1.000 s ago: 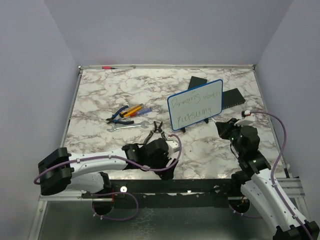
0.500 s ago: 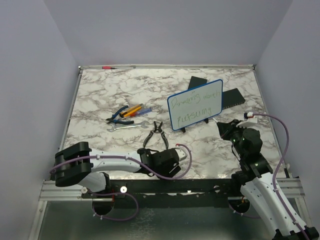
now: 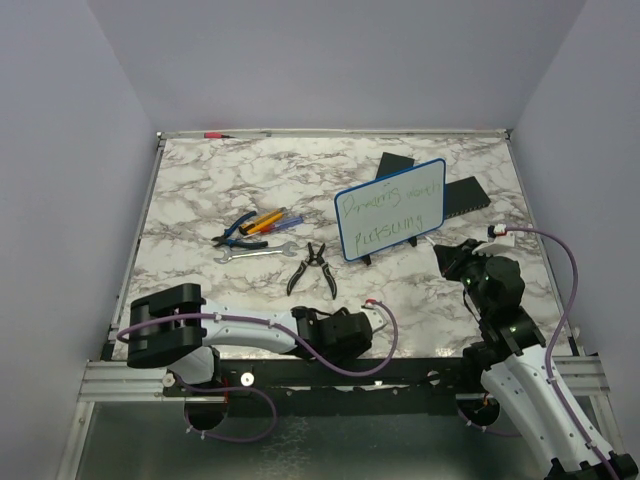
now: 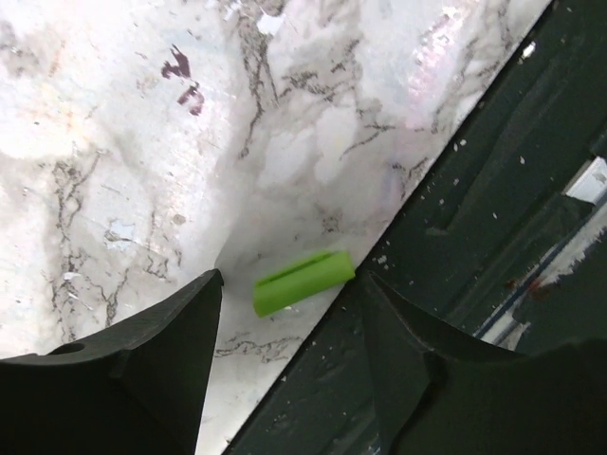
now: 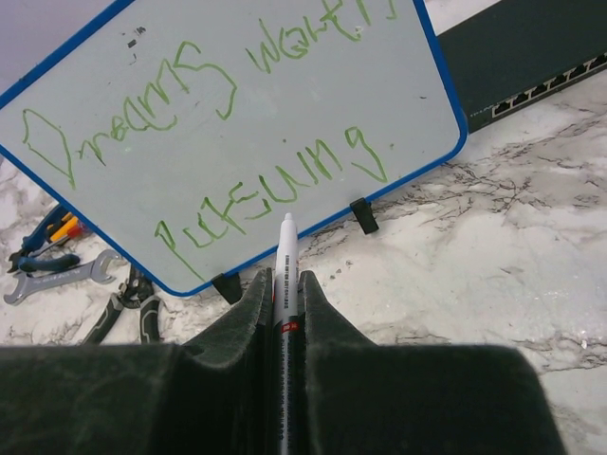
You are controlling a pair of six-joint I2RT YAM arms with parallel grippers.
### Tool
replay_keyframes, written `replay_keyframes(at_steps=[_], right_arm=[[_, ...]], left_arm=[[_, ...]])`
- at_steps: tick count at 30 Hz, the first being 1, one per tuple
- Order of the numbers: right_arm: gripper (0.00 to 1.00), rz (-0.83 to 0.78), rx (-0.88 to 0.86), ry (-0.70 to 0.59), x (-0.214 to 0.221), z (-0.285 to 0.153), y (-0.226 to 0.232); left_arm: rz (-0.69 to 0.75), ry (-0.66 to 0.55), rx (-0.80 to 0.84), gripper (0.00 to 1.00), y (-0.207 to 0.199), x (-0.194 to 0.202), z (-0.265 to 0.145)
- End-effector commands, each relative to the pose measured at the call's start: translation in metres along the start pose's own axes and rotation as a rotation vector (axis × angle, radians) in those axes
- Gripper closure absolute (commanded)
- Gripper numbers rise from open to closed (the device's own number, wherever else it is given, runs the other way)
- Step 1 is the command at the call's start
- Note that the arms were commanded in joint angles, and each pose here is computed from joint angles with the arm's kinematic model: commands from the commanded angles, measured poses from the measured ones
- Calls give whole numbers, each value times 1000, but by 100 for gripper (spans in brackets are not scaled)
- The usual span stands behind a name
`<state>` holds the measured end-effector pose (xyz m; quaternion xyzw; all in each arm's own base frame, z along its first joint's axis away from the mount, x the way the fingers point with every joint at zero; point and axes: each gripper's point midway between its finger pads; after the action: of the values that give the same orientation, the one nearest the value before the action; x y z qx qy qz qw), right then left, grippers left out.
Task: Write a sentence on the whiteboard
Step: Close the whiteboard marker at the center of the board.
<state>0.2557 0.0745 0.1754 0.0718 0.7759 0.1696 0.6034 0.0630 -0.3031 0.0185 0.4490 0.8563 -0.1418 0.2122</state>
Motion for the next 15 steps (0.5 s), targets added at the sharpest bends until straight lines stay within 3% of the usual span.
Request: replay_keyframes(at_steps=[1, 15], right_arm=[[99, 8, 16, 6, -1, -3, -2], [99, 35, -1, 19, 4, -2, 1]], left_arm=[[6, -57, -88, 40, 11, -15, 7], [-90, -233, -224, 40, 36, -58, 23]])
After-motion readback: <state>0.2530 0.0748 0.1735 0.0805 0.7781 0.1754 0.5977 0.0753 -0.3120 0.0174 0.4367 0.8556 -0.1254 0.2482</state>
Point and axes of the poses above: each gripper's point midway between its finger pads, its own z axis out along the fingers, its own y axis along the line the jaws close on, x = y × z, and after that the axes turned 4 degrees about -z, right-handed
